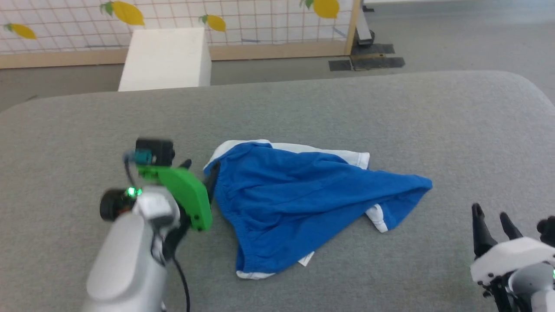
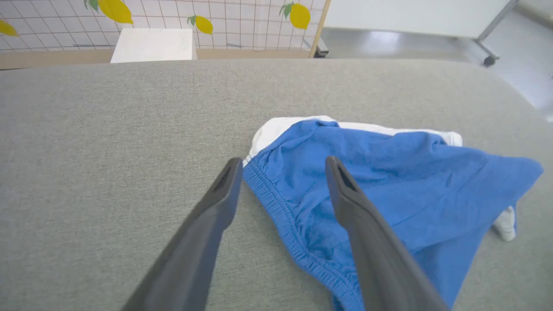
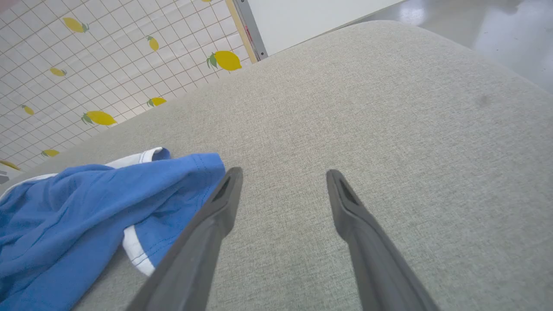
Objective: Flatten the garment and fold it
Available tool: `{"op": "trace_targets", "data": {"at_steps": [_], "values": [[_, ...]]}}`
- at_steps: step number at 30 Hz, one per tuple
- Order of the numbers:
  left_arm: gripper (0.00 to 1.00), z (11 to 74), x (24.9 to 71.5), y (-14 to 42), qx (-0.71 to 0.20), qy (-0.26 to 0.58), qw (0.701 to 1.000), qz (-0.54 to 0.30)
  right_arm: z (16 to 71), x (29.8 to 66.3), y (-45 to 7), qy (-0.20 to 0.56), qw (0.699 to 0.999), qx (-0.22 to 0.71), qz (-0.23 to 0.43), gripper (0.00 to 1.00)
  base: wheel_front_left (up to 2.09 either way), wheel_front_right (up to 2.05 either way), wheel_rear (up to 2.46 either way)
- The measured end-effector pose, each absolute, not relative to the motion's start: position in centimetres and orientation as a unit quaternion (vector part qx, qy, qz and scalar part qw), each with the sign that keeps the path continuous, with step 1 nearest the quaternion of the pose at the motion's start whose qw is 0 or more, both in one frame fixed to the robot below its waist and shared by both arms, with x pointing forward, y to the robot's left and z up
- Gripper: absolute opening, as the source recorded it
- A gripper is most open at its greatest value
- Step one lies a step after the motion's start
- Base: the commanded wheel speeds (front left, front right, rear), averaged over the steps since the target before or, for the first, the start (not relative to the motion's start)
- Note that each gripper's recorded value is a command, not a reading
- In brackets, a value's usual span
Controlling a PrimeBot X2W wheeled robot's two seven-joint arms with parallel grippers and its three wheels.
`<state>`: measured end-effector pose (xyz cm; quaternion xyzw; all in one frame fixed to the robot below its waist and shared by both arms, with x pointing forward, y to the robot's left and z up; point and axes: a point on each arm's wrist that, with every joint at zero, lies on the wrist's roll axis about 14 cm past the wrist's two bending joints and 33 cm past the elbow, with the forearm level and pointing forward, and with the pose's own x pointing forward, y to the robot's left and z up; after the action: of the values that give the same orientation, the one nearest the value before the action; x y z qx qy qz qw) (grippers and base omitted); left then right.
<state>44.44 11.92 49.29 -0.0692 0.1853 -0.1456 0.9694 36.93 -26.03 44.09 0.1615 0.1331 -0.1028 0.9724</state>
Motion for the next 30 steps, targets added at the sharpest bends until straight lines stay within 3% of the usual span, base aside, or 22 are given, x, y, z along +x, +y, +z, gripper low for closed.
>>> {"op": "trace_targets", "data": {"at_steps": [5,13,14,15,22,30], "values": [[1.00,45.8,46.8,12.4,-0.010,0.303,0.942,-0.144,44.4,37.3,-26.4,0.128,0.973,0.163,-0.107,1.00,0.00,0.00,0.00],[1.00,39.8,48.4,12.8,0.027,0.385,0.911,-0.145,42.1,36.1,-28.2,0.143,0.965,0.166,-0.144,1.00,0.00,0.00,0.00],[0.35,39.1,48.5,12.7,0.028,0.391,0.908,-0.147,41.8,35.9,-28.4,0.146,0.964,0.167,-0.150,1.00,0.00,0.00,0.00],[0.00,38.8,48.7,12.5,0.030,0.390,0.908,-0.149,41.5,35.7,-28.6,0.149,0.963,0.166,-0.154,1.00,0.00,0.00,0.00],[0.00,40.1,53.1,13.2,0.026,0.336,0.931,-0.143,40.4,35.5,-29.0,0.159,0.959,0.165,-0.164,1.00,0.00,0.00,0.00],[0.00,45.1,59.5,17.4,0.026,0.231,0.969,-0.080,39.9,36.7,-27.9,0.163,0.963,0.159,-0.146,1.00,0.00,0.00,0.00]]}}
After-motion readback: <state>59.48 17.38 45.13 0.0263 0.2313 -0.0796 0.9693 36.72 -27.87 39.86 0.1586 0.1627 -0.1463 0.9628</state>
